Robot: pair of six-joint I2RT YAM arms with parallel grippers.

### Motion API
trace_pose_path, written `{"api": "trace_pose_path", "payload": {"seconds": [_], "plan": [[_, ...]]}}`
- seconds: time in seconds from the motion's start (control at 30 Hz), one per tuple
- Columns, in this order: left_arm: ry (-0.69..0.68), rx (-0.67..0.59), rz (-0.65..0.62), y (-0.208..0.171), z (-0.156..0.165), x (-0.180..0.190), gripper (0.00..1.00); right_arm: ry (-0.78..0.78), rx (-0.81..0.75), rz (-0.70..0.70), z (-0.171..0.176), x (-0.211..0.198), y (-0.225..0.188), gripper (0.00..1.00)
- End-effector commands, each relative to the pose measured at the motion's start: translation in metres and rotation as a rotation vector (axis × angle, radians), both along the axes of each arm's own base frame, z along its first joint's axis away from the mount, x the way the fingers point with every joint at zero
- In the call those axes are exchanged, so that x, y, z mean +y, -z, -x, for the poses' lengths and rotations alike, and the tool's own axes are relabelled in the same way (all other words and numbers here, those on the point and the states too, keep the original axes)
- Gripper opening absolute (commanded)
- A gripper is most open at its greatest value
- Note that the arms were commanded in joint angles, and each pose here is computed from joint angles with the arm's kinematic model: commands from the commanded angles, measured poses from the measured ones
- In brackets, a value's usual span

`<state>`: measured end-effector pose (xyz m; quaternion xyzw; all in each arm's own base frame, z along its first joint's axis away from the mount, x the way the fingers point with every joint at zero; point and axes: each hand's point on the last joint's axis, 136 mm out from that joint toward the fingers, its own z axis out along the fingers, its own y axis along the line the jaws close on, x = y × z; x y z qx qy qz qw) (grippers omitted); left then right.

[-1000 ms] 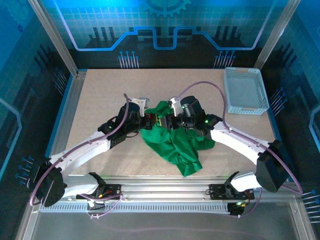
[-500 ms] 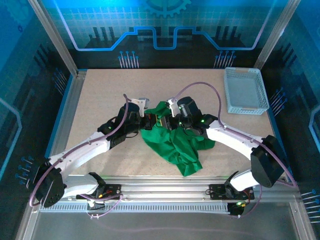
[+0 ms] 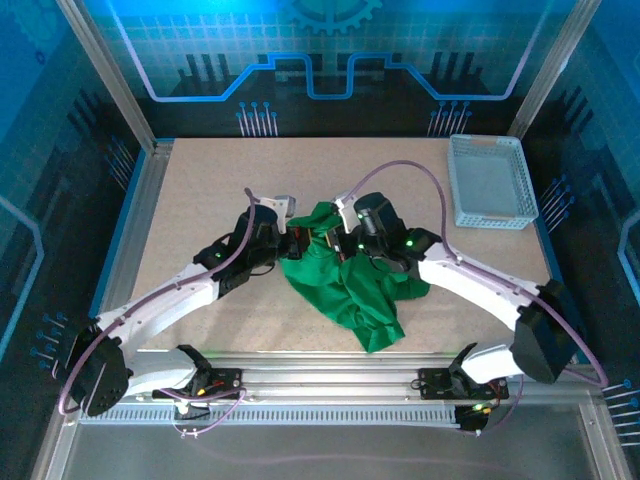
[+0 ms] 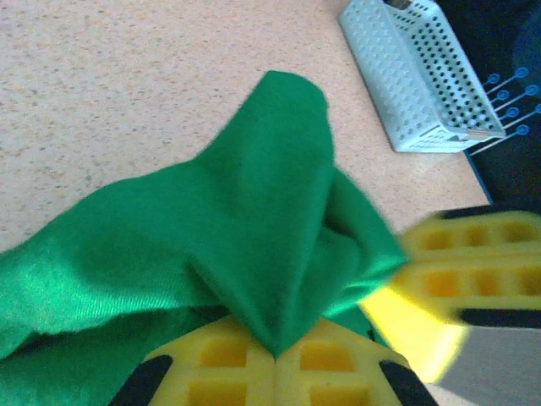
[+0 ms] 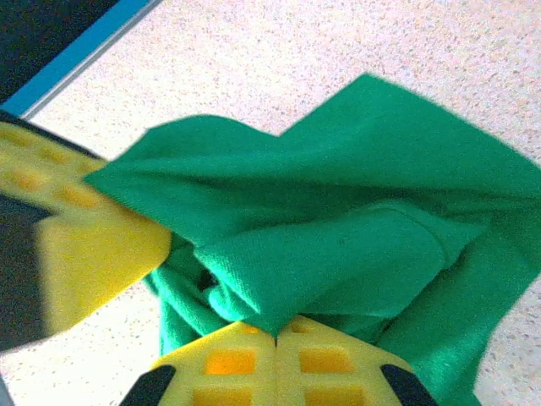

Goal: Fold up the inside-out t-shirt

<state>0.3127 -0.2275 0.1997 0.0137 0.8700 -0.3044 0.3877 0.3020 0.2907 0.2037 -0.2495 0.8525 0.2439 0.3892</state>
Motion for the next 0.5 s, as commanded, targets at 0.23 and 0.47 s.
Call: {"api": "trace_pose_path", "payload": {"seconds": [0.23,0.47], "plan": [[-0.104,0.007,-0.14,-0.003,-0.006,0.032,0.4,-0.011,0.023,-0.12,0.02,-0.01,-0.052,0.0],[0.081,-0.135,-0.029,-0.037,0.033,-0.014,0.56,0.012,0.018,-0.144,0.015,-0.009,-0.068,0.0]]}}
